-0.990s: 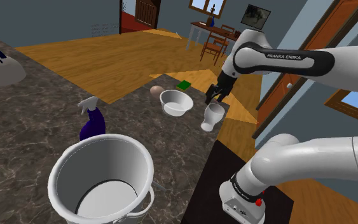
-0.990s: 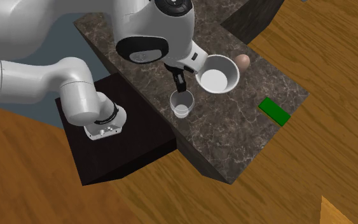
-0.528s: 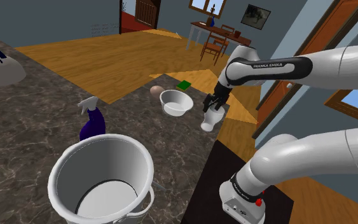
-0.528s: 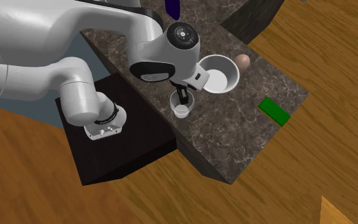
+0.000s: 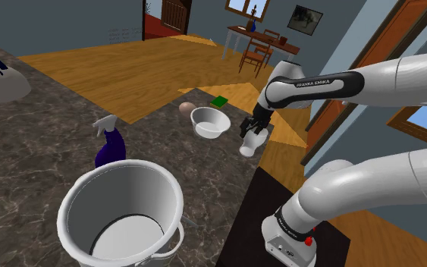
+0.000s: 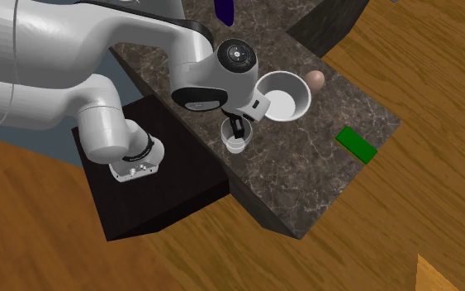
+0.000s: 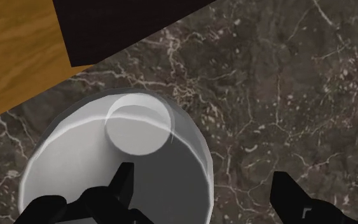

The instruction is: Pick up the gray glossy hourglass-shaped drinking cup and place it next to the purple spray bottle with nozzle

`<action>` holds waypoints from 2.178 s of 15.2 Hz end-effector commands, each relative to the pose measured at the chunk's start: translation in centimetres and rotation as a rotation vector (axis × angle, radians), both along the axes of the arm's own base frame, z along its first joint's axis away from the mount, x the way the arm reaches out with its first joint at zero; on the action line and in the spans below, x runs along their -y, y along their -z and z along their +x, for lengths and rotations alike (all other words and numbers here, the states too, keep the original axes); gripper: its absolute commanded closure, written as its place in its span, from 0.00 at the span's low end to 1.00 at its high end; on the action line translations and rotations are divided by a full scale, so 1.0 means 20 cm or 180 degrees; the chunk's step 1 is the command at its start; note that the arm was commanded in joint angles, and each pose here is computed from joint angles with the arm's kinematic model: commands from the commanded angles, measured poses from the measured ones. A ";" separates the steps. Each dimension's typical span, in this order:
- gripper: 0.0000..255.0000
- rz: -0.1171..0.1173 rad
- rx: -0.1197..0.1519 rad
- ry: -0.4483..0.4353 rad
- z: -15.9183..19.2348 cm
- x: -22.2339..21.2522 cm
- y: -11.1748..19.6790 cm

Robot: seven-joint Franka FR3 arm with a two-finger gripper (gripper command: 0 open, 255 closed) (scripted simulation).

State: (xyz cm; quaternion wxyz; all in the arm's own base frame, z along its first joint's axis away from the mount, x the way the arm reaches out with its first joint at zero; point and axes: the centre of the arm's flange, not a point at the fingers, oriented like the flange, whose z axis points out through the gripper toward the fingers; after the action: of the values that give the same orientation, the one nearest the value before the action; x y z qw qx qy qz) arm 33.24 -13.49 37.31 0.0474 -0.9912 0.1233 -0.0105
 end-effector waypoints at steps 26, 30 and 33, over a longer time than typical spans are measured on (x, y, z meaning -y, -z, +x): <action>1.00 0.0000 0.0000 0.0000 0.00 0.00 -0.32; 1.00 0.0000 0.0000 0.0000 0.00 0.00 -0.42; 1.00 0.0000 0.0000 0.0000 0.00 0.00 -0.50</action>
State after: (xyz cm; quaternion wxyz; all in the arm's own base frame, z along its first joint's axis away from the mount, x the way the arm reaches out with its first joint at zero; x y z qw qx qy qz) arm 33.17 -13.40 46.75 0.0474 -0.9912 0.1233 -0.0106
